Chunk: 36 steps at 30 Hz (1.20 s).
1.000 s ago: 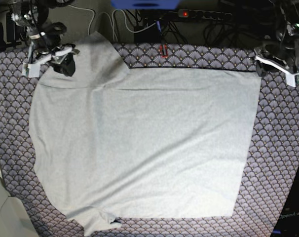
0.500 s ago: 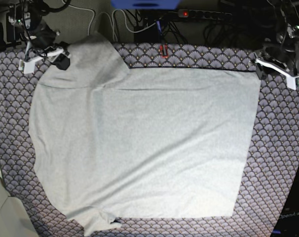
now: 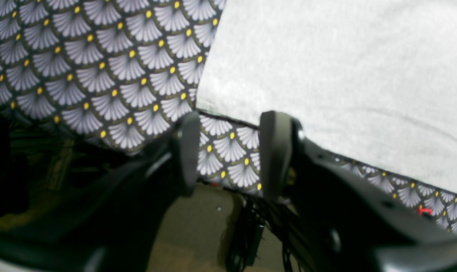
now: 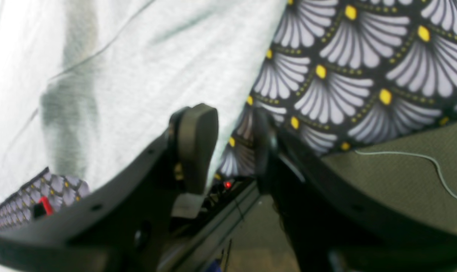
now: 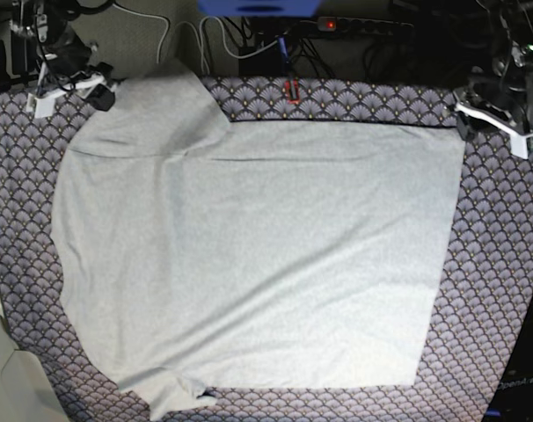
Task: Fold the T-shirt properly
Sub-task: 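Grasp the shirt's shoulder corners with both grippers, then adjust grips on the shoulder corners with both grippers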
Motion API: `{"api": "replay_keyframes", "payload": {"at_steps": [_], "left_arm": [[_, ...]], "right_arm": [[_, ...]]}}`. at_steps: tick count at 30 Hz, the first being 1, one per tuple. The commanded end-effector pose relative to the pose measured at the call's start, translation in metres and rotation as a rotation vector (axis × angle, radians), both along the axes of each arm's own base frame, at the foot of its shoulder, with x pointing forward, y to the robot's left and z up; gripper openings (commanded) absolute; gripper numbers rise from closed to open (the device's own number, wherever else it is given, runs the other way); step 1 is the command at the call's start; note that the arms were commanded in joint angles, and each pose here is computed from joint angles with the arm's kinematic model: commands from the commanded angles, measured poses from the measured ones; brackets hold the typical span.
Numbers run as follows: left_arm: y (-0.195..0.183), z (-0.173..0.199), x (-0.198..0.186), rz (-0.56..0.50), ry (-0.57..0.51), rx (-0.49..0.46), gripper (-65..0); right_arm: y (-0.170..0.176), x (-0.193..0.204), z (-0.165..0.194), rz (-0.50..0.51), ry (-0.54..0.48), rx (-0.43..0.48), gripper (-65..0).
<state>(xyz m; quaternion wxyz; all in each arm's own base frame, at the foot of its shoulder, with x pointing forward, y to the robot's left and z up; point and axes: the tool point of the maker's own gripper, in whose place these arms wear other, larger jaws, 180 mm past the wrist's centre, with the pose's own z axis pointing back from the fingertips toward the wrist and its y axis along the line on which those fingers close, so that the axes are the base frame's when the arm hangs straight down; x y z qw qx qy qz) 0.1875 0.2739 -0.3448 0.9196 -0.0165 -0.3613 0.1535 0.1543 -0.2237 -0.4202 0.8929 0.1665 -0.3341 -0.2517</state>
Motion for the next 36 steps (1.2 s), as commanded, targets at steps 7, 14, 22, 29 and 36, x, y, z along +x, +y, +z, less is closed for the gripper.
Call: {"api": "replay_keyframes", "payload": {"at_steps": [7,14,22,29,36], "left_arm": [[0.002,0.007,0.002,-0.006,-0.022,0.015,-39.8],[0.008,-0.004,0.000,0.014,0.001,0.002,-39.8],[0.020,-0.039,-0.002,0.079,0.068,-0.058,-39.8],[0.031,-0.050,0.012,0.108,0.053,-0.071,-39.9],[0.039,-0.054,0.022,0.131,0.033,-0.057,-39.7]], "right_arm": [[0.024,-0.005,-0.008,0.049,0.027,0.061,-44.0],[0.032,-0.004,-0.008,0.068,0.024,0.073,-47.2],[0.031,0.001,-0.007,0.072,0.019,0.072,-65.0],[0.030,0.001,-0.008,0.073,0.021,0.068,-65.0],[0.030,0.001,-0.008,0.074,0.021,0.067,-65.0]]}}
